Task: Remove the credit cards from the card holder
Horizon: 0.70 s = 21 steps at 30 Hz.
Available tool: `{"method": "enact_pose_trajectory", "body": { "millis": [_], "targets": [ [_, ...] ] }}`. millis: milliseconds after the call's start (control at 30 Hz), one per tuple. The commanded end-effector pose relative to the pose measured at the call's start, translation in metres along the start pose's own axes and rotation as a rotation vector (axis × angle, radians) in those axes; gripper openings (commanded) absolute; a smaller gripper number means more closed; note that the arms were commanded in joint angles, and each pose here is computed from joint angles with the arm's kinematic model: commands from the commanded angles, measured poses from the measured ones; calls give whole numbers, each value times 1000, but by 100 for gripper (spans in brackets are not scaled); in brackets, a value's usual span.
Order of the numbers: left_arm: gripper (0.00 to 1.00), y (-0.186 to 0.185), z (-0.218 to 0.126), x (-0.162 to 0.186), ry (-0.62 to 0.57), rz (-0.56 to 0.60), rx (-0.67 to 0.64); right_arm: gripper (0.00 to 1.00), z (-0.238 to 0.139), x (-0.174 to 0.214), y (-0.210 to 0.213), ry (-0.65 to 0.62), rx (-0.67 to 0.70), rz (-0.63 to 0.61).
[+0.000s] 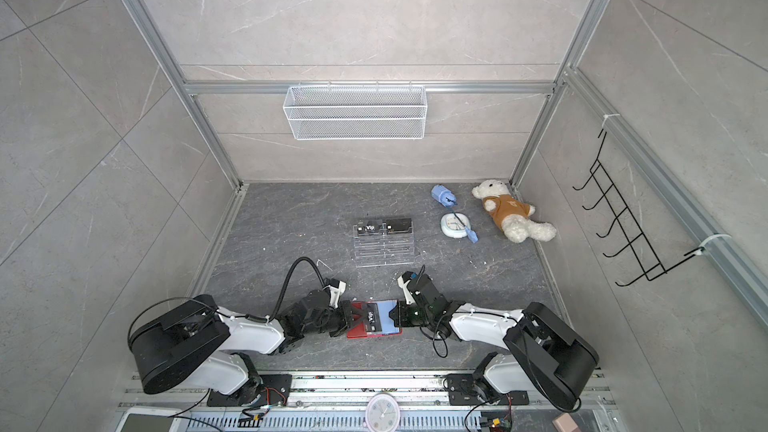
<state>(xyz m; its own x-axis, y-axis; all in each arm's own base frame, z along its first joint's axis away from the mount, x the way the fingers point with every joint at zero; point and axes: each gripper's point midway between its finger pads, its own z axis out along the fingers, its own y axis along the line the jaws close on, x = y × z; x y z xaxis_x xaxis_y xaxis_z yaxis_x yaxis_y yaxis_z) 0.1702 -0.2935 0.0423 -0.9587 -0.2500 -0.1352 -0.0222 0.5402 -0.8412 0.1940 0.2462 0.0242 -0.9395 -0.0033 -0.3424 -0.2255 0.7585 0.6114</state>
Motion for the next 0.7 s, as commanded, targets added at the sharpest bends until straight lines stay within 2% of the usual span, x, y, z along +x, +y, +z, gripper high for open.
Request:
{"method": "enact_pose_trajectory", "body": {
  "millis": [0,667],
  "targets": [
    [0,11,-7,-1,8,54,-79,0,-1,19,-21,63,80,14],
    [0,-18,-37,-11,23,200,-71,0,-6,7,-11,54,81,-24]
  ]
}}
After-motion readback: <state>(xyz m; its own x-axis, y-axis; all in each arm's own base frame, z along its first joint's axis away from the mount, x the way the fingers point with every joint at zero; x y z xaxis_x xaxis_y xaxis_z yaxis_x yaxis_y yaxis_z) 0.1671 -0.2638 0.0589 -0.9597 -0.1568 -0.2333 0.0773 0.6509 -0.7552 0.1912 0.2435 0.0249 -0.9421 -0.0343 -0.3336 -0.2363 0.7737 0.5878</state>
